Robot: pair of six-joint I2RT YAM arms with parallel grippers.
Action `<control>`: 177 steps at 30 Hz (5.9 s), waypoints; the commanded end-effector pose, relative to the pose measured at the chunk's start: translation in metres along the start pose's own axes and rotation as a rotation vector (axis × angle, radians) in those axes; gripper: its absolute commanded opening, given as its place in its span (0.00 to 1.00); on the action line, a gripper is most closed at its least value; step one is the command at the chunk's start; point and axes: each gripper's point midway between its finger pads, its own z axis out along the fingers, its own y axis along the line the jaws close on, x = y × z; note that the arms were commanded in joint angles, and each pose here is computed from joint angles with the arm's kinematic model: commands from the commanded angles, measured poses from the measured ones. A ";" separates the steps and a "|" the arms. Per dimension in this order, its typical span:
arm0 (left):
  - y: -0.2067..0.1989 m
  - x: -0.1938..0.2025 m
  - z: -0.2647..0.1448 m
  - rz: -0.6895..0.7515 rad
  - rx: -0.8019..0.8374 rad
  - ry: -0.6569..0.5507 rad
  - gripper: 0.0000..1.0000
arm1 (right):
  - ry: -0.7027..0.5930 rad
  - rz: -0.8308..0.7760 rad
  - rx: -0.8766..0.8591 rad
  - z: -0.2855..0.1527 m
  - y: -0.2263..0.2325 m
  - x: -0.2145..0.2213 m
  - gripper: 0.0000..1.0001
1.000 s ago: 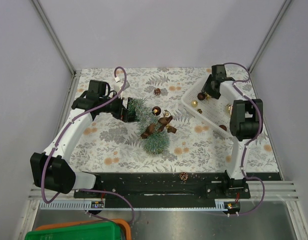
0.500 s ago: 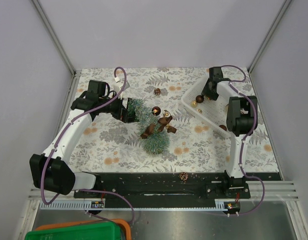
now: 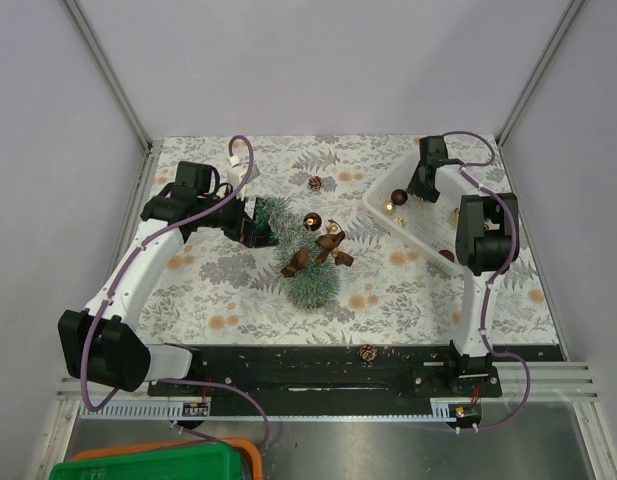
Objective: Decorate the small christmas tree
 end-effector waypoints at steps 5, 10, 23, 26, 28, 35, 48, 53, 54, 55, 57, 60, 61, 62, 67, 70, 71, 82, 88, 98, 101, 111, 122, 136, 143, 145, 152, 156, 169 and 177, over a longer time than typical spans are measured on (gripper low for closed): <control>-0.013 -0.015 -0.010 0.069 0.034 -0.056 0.99 | -0.153 0.063 -0.122 -0.103 0.000 -0.034 0.32; -0.016 -0.014 -0.012 0.075 0.044 -0.061 0.99 | -0.119 0.098 -0.360 -0.171 0.017 -0.008 0.31; -0.020 -0.012 -0.016 0.108 0.056 -0.079 0.99 | -0.036 0.109 -1.065 -0.419 0.033 0.084 0.28; -0.021 -0.013 -0.016 0.107 0.060 -0.087 0.99 | -0.039 0.095 -1.084 -0.447 0.025 0.096 0.27; -0.022 -0.013 -0.015 0.103 0.063 -0.090 0.99 | -0.042 0.117 -1.111 -0.459 0.021 0.102 0.27; -0.022 -0.011 -0.013 0.092 0.071 -0.089 0.99 | -0.054 0.123 -1.220 -0.494 0.033 0.098 0.25; -0.015 -0.031 -0.033 0.067 0.043 -0.145 0.99 | -0.121 -0.103 -1.373 -0.548 0.110 0.074 0.26; -0.008 -0.035 -0.043 0.058 0.019 -0.171 0.99 | -0.138 -0.126 -1.447 -0.567 0.131 0.067 0.26; -0.006 -0.036 -0.044 0.052 0.014 -0.175 0.99 | -0.143 -0.132 -1.463 -0.573 0.137 0.065 0.26; -0.006 -0.036 -0.046 0.049 0.014 -0.179 0.99 | -0.146 -0.142 -1.476 -0.577 0.142 0.063 0.26; -0.004 -0.038 -0.050 0.039 0.014 -0.190 0.99 | -0.141 -0.170 -1.497 -0.583 0.158 0.061 0.26; -0.006 -0.039 -0.054 0.035 0.024 -0.202 0.99 | -0.139 -0.216 -1.535 -0.600 0.178 0.065 0.26; -0.007 -0.040 -0.056 0.038 0.024 -0.209 0.99 | -0.139 -0.229 -1.541 -0.605 0.184 0.068 0.26; -0.009 -0.040 -0.058 0.037 0.028 -0.214 0.99 | -0.127 -0.250 -1.555 -0.609 0.190 0.073 0.27; -0.017 -0.043 -0.068 0.043 0.047 -0.239 0.99 | -0.108 -0.288 -1.556 -0.614 0.201 0.084 0.27; -0.020 -0.045 -0.074 0.051 0.052 -0.251 0.99 | -0.104 -0.288 -1.526 -0.607 0.197 0.089 0.27; -0.022 -0.045 -0.076 0.054 0.057 -0.253 0.99 | -0.100 -0.289 -1.508 -0.602 0.196 0.091 0.27; -0.040 -0.058 -0.095 0.086 0.084 -0.307 0.99 | -0.069 -0.314 -1.514 -0.597 0.195 0.102 0.27; -0.049 -0.064 -0.108 0.121 0.080 -0.335 0.99 | -0.089 -0.322 -1.472 -0.589 0.187 0.103 0.27; -0.065 -0.073 -0.114 0.100 0.149 -0.364 0.99 | -0.076 -0.329 -1.500 -0.586 0.197 0.106 0.27; -0.066 -0.076 -0.115 0.104 0.150 -0.380 0.99 | -0.072 -0.329 -1.524 -0.589 0.201 0.106 0.27; -0.072 -0.080 -0.115 0.107 0.179 -0.387 0.99 | -0.092 -0.353 -1.513 -0.576 0.210 0.109 0.27; -0.075 -0.080 -0.114 0.118 0.176 -0.385 0.99 | -0.131 -0.377 -1.486 -0.561 0.210 0.111 0.29; -0.077 -0.078 -0.111 0.122 0.184 -0.376 0.99 | -0.260 -0.354 -1.466 -0.553 0.204 0.094 0.36; -0.074 -0.078 -0.109 0.117 0.178 -0.375 0.99 | -0.309 -0.330 -1.485 -0.558 0.192 0.089 0.40; -0.074 -0.078 -0.109 0.116 0.178 -0.374 0.99 | -0.309 -0.321 -1.501 -0.560 0.192 0.090 0.43; -0.075 -0.079 -0.110 0.116 0.173 -0.378 0.99 | -0.279 -0.320 -1.539 -0.559 0.198 0.096 0.51; -0.075 -0.079 -0.110 0.115 0.174 -0.377 0.99 | -0.258 -0.325 -1.545 -0.556 0.201 0.101 0.51; -0.073 -0.079 -0.109 0.113 0.174 -0.374 0.99 | -0.296 -0.302 -1.579 -0.562 0.209 0.093 0.51; -0.075 -0.079 -0.109 0.119 0.182 -0.374 0.99 | -0.315 -0.287 -1.594 -0.565 0.214 0.088 0.50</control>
